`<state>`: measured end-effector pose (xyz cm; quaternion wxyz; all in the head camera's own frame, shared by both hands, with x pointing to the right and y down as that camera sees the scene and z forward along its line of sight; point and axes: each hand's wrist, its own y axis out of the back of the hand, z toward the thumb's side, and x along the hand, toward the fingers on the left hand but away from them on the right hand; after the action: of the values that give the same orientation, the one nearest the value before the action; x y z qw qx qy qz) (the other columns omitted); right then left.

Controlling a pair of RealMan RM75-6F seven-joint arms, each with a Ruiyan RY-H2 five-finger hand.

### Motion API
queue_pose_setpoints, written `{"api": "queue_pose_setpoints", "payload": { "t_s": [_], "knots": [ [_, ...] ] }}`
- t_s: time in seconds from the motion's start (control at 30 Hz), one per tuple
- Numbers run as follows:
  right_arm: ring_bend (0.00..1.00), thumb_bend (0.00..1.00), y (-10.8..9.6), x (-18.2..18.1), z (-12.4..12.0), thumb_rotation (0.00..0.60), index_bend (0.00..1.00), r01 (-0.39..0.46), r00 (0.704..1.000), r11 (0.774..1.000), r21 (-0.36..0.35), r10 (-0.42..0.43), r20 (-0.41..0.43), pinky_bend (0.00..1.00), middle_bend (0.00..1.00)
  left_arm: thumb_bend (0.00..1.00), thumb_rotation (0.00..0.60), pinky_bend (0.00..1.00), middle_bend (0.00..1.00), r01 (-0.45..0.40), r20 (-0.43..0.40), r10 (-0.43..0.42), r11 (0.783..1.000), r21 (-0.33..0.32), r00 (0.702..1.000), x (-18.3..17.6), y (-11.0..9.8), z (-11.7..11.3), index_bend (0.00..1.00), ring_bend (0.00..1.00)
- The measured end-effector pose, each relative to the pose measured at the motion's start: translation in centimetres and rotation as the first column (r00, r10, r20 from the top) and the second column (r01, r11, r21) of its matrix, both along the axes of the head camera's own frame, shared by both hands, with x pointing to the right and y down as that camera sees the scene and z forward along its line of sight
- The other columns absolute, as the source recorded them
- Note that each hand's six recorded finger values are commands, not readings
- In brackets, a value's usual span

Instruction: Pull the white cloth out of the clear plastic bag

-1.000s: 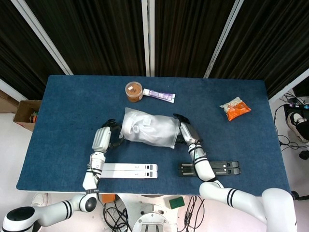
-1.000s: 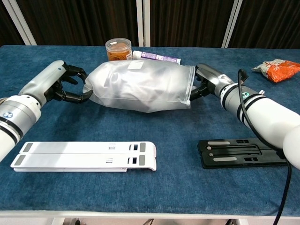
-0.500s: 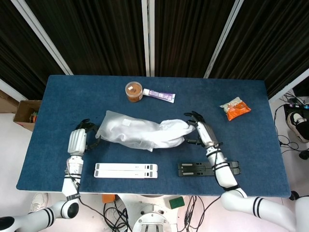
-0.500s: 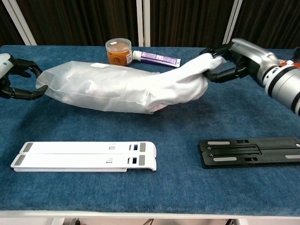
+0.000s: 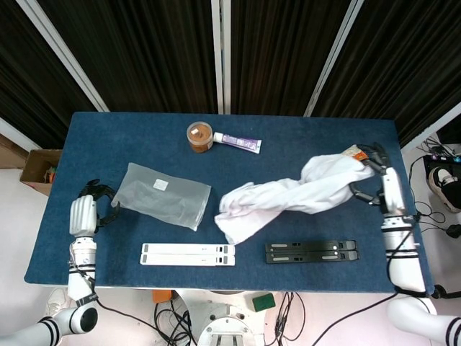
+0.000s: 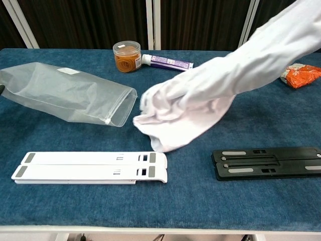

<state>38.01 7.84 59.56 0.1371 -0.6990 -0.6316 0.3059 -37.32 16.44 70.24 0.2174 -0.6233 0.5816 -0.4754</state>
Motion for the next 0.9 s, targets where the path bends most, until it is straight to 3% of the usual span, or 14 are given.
{"api": "queue_pose_setpoints", "payload": {
  "t_s": [0.1, 0.23, 0.33, 0.43, 0.5, 0.53, 0.57, 0.6, 0.63, 0.67, 0.7, 0.8, 0.9],
  "knots": [
    [0.0, 0.52, -0.3, 3.5, -1.6, 0.6, 0.83, -0.089, 0.996, 0.995, 0.034, 0.089, -0.009, 0.0, 0.21, 0.57, 0.6, 0.24, 0.41, 0.017, 0.0, -0.017, 1.0, -0.006, 1.0, -0.5, 0.1, 0.1, 0.74, 0.17],
    [0.0, 0.52, -0.4, 6.3, -2.3, 0.6, 0.83, -0.146, 0.988, 0.988, 0.051, 0.148, -0.05, 0.0, 0.21, 0.57, 0.6, 0.23, 0.41, 0.008, -0.018, -0.008, 1.0, -0.014, 1.0, -0.1, 0.3, 0.2, 0.74, 0.17],
    [0.0, 0.52, -0.6, 6.0, -1.5, 0.6, 0.83, -0.127, 0.99, 0.992, 0.021, 0.128, -0.067, 0.0, 0.21, 0.56, 0.6, 0.23, 0.4, -0.025, -0.041, 0.024, 1.0, -0.016, 0.999, 1.2, 0.5, 0.4, 0.74, 0.17],
    [0.0, 0.52, -0.8, 3.8, 0.2, 0.6, 0.82, -0.057, 0.995, 0.998, -0.03, 0.055, -0.083, 0.0, 0.2, 0.54, 0.6, 0.23, 0.39, -0.074, -0.083, 0.071, 0.997, -0.031, 0.994, 3.2, 0.7, 0.8, 0.73, 0.17],
    [0.0, 0.52, -0.6, 1.4, 1.8, 0.6, 0.77, 0.016, 0.995, 0.997, -0.075, -0.023, -0.095, 0.0, 0.17, 0.51, 0.6, 0.22, 0.35, -0.111, -0.108, 0.105, 0.993, -0.049, 0.989, 4.5, 0.8, 1.1, 0.67, 0.16],
    [0.0, 0.51, -0.4, 0.3, 2.6, 0.6, 0.72, 0.052, 0.993, 0.994, -0.1, -0.063, -0.103, 0.0, 0.14, 0.45, 0.6, 0.2, 0.3, -0.14, -0.123, 0.132, 0.988, -0.066, 0.984, 5.2, 1.0, 1.4, 0.57, 0.14],
    [0.0, 0.49, -0.1, -1.1, 3.7, 0.6, 0.61, 0.102, 0.986, 0.985, -0.137, -0.119, -0.117, 0.0, 0.09, 0.36, 0.6, 0.19, 0.22, -0.163, -0.131, 0.151, 0.983, -0.083, 0.98, 5.7, 1.1, 1.6, 0.42, 0.11],
    [0.0, 0.44, 0.2, -2.0, 4.5, 0.6, 0.44, 0.139, 0.978, 0.976, -0.169, -0.163, -0.132, 0.0, 0.04, 0.3, 0.6, 0.18, 0.19, -0.186, -0.137, 0.171, 0.977, -0.104, 0.976, 6.2, 1.3, 1.8, 0.33, 0.09],
    [0.0, 0.39, 0.6, -2.8, 5.3, 0.6, 0.3, 0.176, 0.966, 0.963, -0.203, -0.208, -0.151, 0.0, 0.01, 0.23, 0.6, 0.17, 0.16, -0.216, -0.14, 0.198, 0.967, -0.133, 0.97, 6.7, 1.5, 2.1, 0.23, 0.07],
    [0.0, 0.3, 0.9, -3.8, 6.2, 0.6, 0.13, 0.221, 0.946, 0.943, -0.248, -0.269, -0.181, 0.0, 0.0, 0.2, 0.6, 0.17, 0.15, -0.237, -0.136, 0.217, 0.959, -0.153, 0.967, 7.0, 1.6, 2.2, 0.19, 0.07],
    [0.0, 0.23, 1.2, -4.3, 6.7, 0.6, 0.03, 0.252, 0.927, 0.926, -0.28, -0.314, -0.206, 0.0, 0.0, 0.18, 0.6, 0.17, 0.14, -0.26, -0.122, 0.241, 0.95, -0.172, 0.963, 7.2, 1.7, 2.3, 0.17, 0.07],
    [0.0, 0.16, 2.0, -5.8, 8.1, 0.6, 0.0, 0.327, 0.848, 0.871, -0.366, -0.442, -0.293, 0.0, 0.0, 0.14, 0.6, 0.16, 0.14, -0.284, -0.068, 0.276, 0.943, -0.174, 0.959, 6.8, 1.4, 1.5, 0.16, 0.07],
    [0.0, 0.15, 2.4, -6.6, 8.2, 0.6, 0.0, 0.366, 0.774, 0.837, -0.406, -0.516, -0.366, 0.0, 0.0, 0.14, 0.6, 0.16, 0.14, -0.27, 0.001, 0.272, 0.954, -0.133, 0.962, 4.7, 0.9, -0.4, 0.16, 0.07]
  ]
}}
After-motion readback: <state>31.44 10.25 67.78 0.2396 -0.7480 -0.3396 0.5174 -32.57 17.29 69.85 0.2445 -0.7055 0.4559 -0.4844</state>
